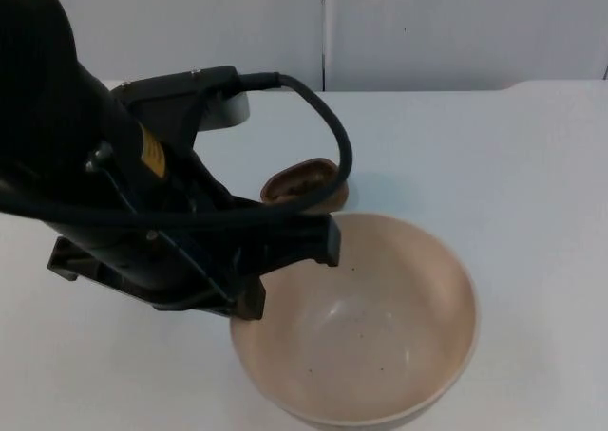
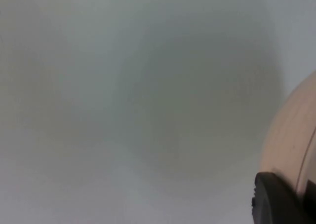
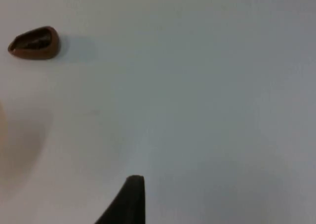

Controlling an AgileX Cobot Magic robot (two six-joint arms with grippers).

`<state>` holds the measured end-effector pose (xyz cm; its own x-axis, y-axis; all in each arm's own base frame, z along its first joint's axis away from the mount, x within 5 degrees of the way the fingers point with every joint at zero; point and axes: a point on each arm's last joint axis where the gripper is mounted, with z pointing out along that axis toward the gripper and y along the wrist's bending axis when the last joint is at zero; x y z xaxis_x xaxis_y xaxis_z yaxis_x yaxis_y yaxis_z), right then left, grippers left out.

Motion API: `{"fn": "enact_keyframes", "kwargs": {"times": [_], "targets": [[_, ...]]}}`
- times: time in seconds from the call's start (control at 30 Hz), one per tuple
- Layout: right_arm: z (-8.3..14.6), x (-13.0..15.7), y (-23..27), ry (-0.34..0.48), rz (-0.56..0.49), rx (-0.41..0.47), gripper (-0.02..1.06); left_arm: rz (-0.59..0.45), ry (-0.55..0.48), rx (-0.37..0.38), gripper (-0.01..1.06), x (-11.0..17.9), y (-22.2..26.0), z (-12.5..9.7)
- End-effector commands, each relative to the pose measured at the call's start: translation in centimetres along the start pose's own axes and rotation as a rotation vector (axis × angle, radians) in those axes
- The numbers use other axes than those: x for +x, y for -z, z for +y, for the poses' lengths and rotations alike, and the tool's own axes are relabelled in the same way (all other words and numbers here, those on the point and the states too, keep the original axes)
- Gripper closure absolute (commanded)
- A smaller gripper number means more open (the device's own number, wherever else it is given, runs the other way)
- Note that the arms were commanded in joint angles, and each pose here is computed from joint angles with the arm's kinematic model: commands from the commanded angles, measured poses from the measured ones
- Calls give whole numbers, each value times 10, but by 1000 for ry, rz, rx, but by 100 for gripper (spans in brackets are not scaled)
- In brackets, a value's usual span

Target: Pick up the bowl with the left hand and pour the coffee beans from the cup into the bowl with the right hand.

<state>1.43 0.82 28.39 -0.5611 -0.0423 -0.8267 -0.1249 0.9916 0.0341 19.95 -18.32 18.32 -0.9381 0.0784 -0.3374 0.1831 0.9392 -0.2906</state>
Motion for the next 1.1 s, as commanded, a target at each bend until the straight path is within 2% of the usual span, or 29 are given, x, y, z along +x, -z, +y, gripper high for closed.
{"fn": "enact_keyframes", "kwargs": {"times": [0.0, 0.07, 0.4, 0.57, 0.7, 1.0, 1.07], "targets": [[1, -10, -4, -16, 6, -14, -1, -10, 6, 13, 105, 0, 0, -2], [1, -16, -7, -23, 14, -21, -1, -10, 6, 13, 105, 0, 0, -2], [-2, -94, -46, -1, 132, -34, 0, -8, 6, 12, 105, 1, 0, -2], [-4, -120, -63, 12, 176, -37, 0, -6, 6, 11, 105, 1, 0, -2], [-5, -158, -87, 10, 204, -59, 0, -6, 6, 11, 105, 1, 0, -2], [-5, -201, -135, -19, 270, -110, 0, -15, -33, -6, 105, 0, 0, 0], [1, -211, -148, 9, 288, -125, 0, -21, -46, -22, 105, -1, 0, 1]]}}
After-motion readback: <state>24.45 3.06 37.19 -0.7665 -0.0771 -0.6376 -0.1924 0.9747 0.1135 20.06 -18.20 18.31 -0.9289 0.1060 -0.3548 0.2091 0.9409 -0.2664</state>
